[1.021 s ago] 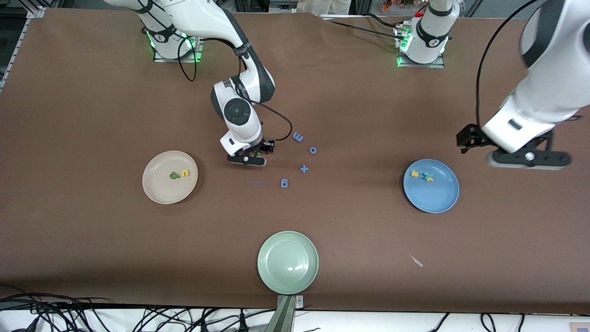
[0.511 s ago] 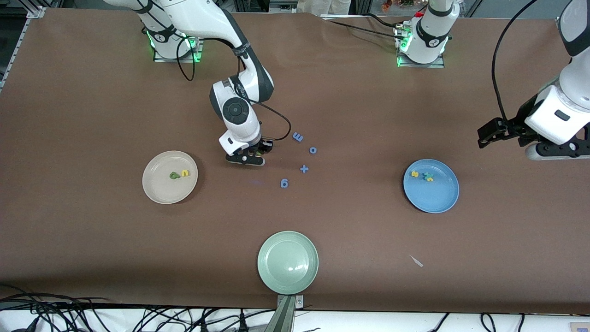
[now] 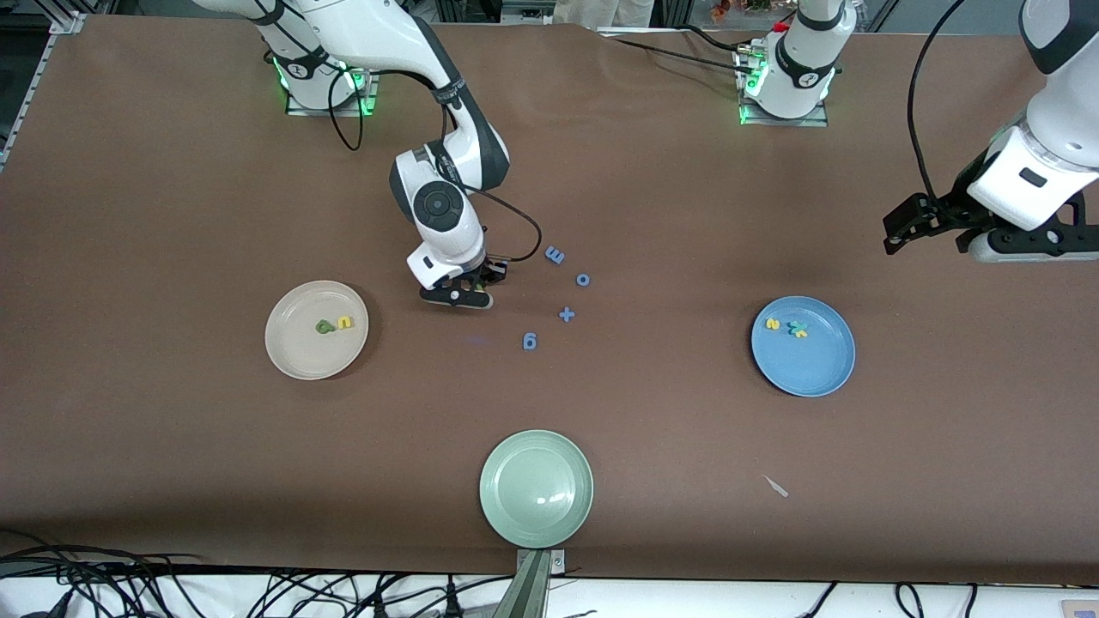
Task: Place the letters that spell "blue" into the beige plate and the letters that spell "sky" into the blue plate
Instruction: 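Grasp the green l with the right gripper while the left gripper returns to rest, then carry the green l to the beige plate and open the right gripper, then reach and grasp the orange e with the right gripper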
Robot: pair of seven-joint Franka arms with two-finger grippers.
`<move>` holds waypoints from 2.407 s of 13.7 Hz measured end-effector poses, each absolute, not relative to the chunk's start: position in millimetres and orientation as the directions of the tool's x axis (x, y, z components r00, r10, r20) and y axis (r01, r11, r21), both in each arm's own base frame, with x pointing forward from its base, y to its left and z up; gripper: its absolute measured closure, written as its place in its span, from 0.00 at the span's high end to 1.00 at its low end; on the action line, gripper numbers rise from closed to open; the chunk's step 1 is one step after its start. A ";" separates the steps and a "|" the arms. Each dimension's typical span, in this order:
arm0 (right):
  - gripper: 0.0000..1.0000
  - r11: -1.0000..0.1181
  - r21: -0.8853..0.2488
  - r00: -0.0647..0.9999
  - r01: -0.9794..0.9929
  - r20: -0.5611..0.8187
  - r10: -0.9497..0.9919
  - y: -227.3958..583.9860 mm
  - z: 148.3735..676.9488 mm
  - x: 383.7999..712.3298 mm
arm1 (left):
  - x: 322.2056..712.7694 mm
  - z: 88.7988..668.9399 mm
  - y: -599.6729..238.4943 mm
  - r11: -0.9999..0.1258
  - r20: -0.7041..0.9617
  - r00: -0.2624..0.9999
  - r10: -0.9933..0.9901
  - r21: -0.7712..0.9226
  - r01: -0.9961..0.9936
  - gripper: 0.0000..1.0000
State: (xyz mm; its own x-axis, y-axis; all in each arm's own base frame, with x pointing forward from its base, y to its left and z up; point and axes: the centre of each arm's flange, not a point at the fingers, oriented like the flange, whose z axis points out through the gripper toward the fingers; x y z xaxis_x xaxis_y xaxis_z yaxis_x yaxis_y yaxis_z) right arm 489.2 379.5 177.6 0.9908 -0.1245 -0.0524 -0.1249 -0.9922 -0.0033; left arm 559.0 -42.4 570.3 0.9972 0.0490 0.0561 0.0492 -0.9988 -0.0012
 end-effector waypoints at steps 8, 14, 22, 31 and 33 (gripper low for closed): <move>0.10 -0.998 0.016 0.997 -0.064 -0.053 -0.064 360.0 181.1 502.6 | 555.0 573.8 -55.1 -1.000 0.064 0.998 0.016 -0.003 0.016 1.00; 0.10 -0.986 0.076 0.985 0.147 -0.103 0.139 262.4 234.9 557.1 | 555.3 572.7 -51.1 -1.000 0.061 0.998 0.021 -0.002 0.022 1.00; 0.17 -0.928 0.145 0.934 0.342 -0.155 0.321 118.5 228.0 568.0 | 555.5 572.0 -52.4 -1.000 0.059 0.998 0.019 -0.002 0.019 1.00; 0.46 -0.981 0.070 0.972 0.179 -0.164 0.166 169.4 240.4 538.8 | 555.3 571.4 -52.5 -1.000 0.056 0.998 0.019 -0.003 0.019 1.00; 0.48 -0.993 0.060 0.982 0.105 -0.166 0.094 213.8 242.4 526.0 | 555.2 571.4 -52.8 -1.000 0.056 0.998 0.018 -0.003 0.018 1.00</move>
